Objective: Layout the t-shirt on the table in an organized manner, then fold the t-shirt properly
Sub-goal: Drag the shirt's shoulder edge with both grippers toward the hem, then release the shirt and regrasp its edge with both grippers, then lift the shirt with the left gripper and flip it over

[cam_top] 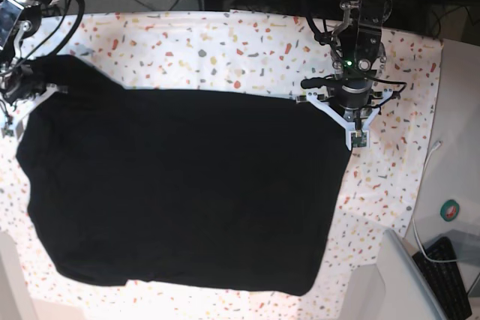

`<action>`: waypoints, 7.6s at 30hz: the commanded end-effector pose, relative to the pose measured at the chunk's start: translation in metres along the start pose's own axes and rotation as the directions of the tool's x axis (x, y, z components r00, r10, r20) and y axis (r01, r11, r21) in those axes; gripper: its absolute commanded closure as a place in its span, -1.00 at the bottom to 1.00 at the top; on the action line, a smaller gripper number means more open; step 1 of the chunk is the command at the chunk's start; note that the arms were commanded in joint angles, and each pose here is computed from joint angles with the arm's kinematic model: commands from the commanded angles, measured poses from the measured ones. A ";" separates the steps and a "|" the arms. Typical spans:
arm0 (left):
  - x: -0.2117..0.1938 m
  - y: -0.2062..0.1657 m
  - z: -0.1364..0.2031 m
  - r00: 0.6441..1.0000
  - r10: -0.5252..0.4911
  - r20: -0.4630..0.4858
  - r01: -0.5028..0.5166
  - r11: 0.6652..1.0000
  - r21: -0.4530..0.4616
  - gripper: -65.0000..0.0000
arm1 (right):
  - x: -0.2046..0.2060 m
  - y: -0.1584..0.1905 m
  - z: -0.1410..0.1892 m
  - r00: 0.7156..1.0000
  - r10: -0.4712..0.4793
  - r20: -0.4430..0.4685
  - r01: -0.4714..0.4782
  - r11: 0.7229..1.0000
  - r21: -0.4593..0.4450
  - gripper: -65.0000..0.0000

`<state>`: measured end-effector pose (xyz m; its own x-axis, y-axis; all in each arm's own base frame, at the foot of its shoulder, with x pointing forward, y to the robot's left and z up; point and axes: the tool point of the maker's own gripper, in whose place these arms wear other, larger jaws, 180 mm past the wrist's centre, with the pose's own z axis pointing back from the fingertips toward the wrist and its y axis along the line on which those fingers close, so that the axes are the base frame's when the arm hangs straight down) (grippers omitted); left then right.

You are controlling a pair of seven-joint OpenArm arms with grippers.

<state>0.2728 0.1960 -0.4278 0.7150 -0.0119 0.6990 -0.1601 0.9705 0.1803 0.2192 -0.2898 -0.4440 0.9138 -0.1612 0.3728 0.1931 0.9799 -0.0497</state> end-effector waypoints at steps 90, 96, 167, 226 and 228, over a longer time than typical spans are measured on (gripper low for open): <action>0.154 -0.009 -0.102 0.985 0.159 0.068 -0.162 0.986 0.050 -0.60 | 0.235 0.037 -0.019 0.897 -0.088 0.433 0.020 0.987 0.157 0.05; 0.121 0.011 -0.080 0.892 0.437 0.114 -0.433 0.899 -0.064 -0.70 | 0.211 0.020 0.046 0.773 -0.240 0.588 0.082 0.956 0.283 0.05; 0.012 0.043 -0.105 0.825 0.565 0.020 -0.565 0.825 -0.003 1.00 | 0.091 -0.042 -0.065 0.496 -0.835 0.238 0.694 0.546 0.469 1.00; 0.216 -0.018 -0.023 0.881 0.467 0.078 -0.422 0.849 -0.318 1.00 | 0.267 -0.066 0.053 0.580 -0.744 0.331 0.575 0.662 0.481 1.00; 0.257 -0.025 -0.022 0.883 0.455 0.117 -0.394 0.852 -0.345 1.00 | 0.303 -0.063 0.071 0.571 -0.743 0.350 0.544 0.661 0.517 1.00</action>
<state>0.4561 0.1702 -0.3068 0.5652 0.4074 0.7173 -0.2166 0.9123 -0.3475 0.4458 -0.3723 -0.3035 0.3352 -0.7940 0.5071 0.4830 0.6070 0.6311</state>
